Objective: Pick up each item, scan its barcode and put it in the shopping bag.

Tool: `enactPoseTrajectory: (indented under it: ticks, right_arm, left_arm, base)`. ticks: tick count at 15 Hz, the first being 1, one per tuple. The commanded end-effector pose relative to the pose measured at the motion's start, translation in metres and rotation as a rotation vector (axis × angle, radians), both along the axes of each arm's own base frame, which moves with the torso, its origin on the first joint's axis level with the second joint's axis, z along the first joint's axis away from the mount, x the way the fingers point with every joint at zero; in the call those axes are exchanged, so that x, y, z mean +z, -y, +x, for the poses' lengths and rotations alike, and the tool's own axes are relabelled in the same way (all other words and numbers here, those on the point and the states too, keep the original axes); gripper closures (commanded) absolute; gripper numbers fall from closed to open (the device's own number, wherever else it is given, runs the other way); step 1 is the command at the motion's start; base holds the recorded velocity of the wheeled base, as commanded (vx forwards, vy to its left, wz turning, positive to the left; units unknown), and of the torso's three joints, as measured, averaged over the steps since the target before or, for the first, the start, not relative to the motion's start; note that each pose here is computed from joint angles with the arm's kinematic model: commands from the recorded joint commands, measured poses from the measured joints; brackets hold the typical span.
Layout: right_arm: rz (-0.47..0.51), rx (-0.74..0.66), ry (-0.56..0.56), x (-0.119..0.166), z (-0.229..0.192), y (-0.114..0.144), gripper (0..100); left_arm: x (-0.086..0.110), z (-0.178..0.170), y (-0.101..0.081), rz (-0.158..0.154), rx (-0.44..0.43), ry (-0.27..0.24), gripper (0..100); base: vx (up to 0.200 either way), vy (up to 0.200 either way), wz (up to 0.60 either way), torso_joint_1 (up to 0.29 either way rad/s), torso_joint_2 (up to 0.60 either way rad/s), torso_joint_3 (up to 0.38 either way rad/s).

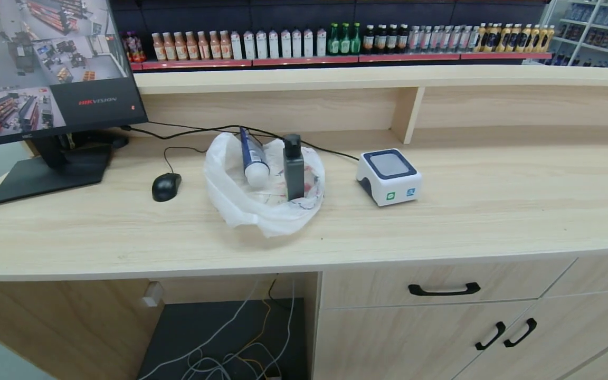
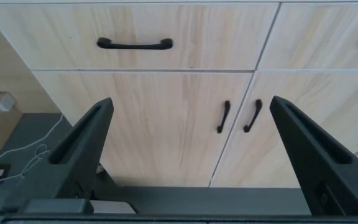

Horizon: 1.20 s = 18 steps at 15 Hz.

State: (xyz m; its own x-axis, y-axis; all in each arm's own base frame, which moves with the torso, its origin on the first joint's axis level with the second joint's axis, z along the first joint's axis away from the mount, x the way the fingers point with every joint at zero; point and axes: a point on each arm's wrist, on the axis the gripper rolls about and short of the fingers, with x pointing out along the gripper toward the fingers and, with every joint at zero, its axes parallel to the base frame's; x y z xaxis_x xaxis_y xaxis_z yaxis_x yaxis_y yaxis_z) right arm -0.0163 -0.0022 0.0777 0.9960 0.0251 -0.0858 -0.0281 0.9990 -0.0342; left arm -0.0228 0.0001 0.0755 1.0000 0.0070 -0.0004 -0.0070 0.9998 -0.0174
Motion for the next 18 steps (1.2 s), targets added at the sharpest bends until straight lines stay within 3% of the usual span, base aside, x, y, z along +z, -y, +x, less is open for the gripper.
enactPoseTrajectory:
  ticks: [1,7,18]
  right_arm:
    - [-0.001,0.001,-0.005,0.0001,0.0004,0.0,0]
    - [0.012,0.0,-0.005,0.0001,0.0004,0.0,0]
    - [0.009,0.002,-0.005,0.0001,0.0004,0.0,0]
  left_arm:
    - [0.0,0.0,0.0,-0.001,0.001,0.0,0]
    - [0.0,0.0,0.0,0.001,0.001,0.0,0]
    - [0.0,0.0,0.0,0.005,0.001,0.0,0]
  base:
    - [0.0,-0.2,0.0,0.002,0.0,0.002]
    - [0.0,-0.2,0.0,0.005,0.0,0.002]
    - [0.0,0.0,0.0,0.0,0.0,0.0]
